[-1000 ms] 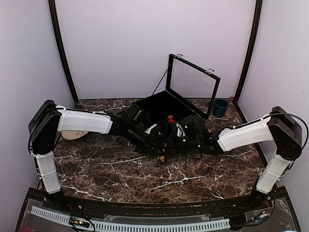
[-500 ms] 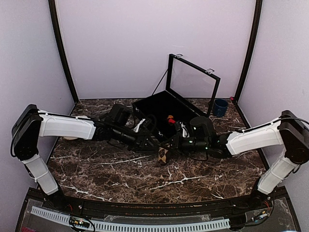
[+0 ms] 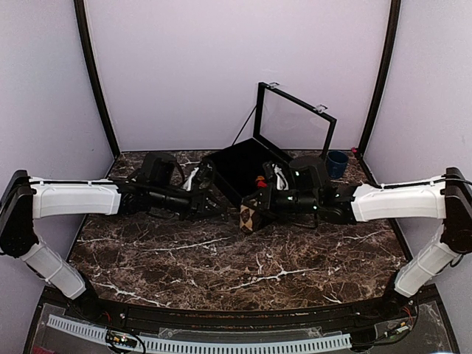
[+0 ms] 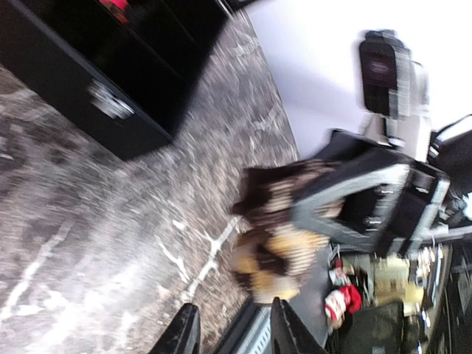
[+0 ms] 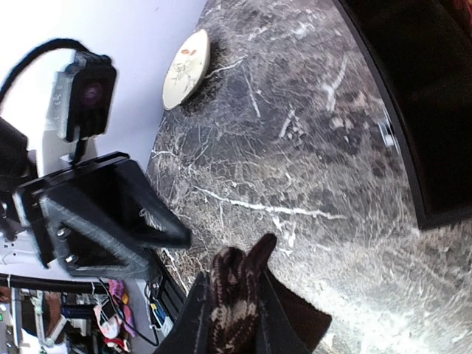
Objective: Roll the socks
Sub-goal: Place the sock in the storage box, then adjust the sock in the storage box.
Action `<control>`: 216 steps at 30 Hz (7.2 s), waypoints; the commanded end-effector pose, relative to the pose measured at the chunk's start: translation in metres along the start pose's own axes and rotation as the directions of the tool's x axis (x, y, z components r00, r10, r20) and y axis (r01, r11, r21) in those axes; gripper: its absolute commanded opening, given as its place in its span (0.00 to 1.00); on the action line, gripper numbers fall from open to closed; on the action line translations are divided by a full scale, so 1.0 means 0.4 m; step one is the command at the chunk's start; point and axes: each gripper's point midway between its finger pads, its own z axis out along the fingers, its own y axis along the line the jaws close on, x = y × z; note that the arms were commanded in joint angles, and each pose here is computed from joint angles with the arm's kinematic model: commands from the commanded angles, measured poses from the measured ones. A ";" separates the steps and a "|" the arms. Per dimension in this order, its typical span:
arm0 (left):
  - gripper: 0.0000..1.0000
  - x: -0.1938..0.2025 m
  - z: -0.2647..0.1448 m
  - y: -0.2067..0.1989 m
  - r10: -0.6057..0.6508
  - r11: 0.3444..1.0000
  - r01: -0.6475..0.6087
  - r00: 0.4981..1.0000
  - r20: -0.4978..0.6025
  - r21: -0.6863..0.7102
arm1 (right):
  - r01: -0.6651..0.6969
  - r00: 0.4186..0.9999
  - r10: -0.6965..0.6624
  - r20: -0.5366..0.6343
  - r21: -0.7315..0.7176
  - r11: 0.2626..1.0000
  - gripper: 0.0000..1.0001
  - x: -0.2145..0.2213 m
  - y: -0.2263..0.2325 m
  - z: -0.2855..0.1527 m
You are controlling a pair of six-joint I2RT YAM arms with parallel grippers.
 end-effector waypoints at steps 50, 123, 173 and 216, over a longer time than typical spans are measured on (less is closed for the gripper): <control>0.35 -0.128 -0.108 0.099 -0.041 0.989 0.072 0.972 0.231 -0.126 | 0.631 0.764 -0.629 -0.145 0.377 0.678 0.00 -0.326 -0.274 0.354; 0.36 -0.164 -0.064 0.109 -0.047 0.991 0.074 0.975 0.219 -0.113 | 0.549 0.835 -0.467 -0.291 0.490 0.677 0.46 -0.393 -0.313 0.325; 0.37 -0.165 -0.069 0.122 -0.020 0.992 0.045 0.978 0.208 -0.117 | 0.475 0.875 -0.313 -0.370 0.522 0.709 0.03 -0.285 -0.389 0.339; 0.37 -0.233 -0.141 0.091 0.083 0.981 -0.019 0.941 0.328 -0.192 | 0.513 0.849 -0.480 -0.223 0.565 0.646 0.33 -0.433 -0.237 0.206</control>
